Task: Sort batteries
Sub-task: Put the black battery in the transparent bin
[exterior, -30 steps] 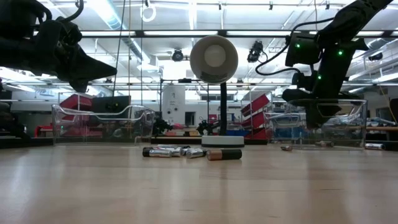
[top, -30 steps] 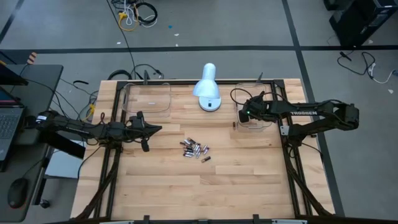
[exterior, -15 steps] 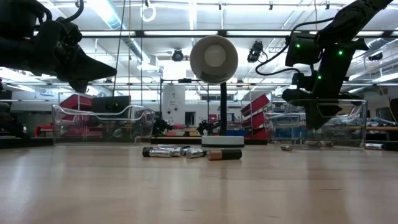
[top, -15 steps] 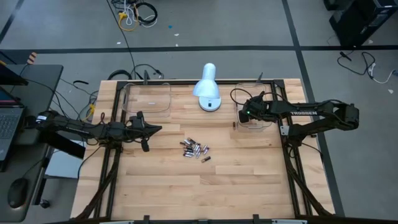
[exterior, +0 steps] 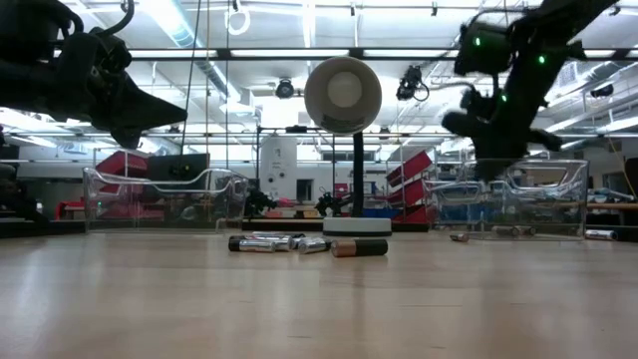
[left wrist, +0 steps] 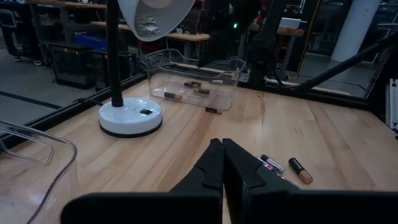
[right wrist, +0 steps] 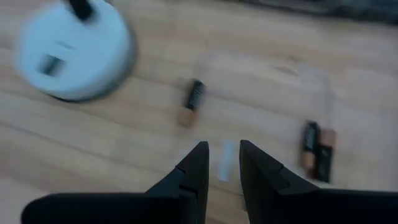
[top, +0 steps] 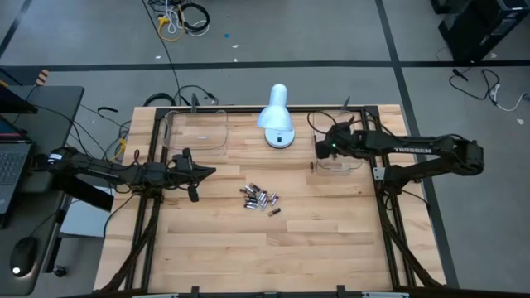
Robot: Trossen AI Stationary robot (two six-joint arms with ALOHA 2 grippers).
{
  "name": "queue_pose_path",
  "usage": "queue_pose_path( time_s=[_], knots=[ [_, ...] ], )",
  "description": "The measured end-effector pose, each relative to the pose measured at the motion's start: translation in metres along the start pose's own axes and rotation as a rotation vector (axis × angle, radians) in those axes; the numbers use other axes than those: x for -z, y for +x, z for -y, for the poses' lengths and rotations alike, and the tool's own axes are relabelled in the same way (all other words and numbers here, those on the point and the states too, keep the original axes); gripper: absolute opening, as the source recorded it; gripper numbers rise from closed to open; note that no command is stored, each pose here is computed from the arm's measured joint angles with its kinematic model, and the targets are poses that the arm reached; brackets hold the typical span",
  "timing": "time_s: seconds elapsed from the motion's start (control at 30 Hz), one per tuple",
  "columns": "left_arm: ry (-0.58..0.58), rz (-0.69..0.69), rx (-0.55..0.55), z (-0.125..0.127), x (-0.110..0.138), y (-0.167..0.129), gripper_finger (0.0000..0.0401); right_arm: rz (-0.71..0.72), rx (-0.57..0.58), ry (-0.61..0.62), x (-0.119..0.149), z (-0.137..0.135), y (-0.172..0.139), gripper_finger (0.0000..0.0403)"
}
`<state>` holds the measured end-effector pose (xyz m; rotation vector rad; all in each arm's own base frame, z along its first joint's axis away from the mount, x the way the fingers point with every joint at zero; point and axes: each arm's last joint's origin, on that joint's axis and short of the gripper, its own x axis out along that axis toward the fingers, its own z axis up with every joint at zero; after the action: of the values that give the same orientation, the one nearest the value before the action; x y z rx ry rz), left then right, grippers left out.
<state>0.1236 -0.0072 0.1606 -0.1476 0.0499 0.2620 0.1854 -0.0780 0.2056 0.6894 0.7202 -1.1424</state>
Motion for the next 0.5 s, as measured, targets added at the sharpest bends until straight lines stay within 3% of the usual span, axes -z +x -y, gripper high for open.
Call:
queue_pose_path(
  time_s=[0.23,0.5],
  knots=[
    [0.003,-0.006,-0.001,0.000,0.001,0.000,0.0002,0.106,-0.225,-0.110,-0.007,-0.036,-0.031,0.0075],
    [-0.001,-0.009,-0.001,0.000,0.001,0.000,0.0002,0.159,-0.449,-0.335,0.023,-0.077,-0.053,0.0075]
  ],
)
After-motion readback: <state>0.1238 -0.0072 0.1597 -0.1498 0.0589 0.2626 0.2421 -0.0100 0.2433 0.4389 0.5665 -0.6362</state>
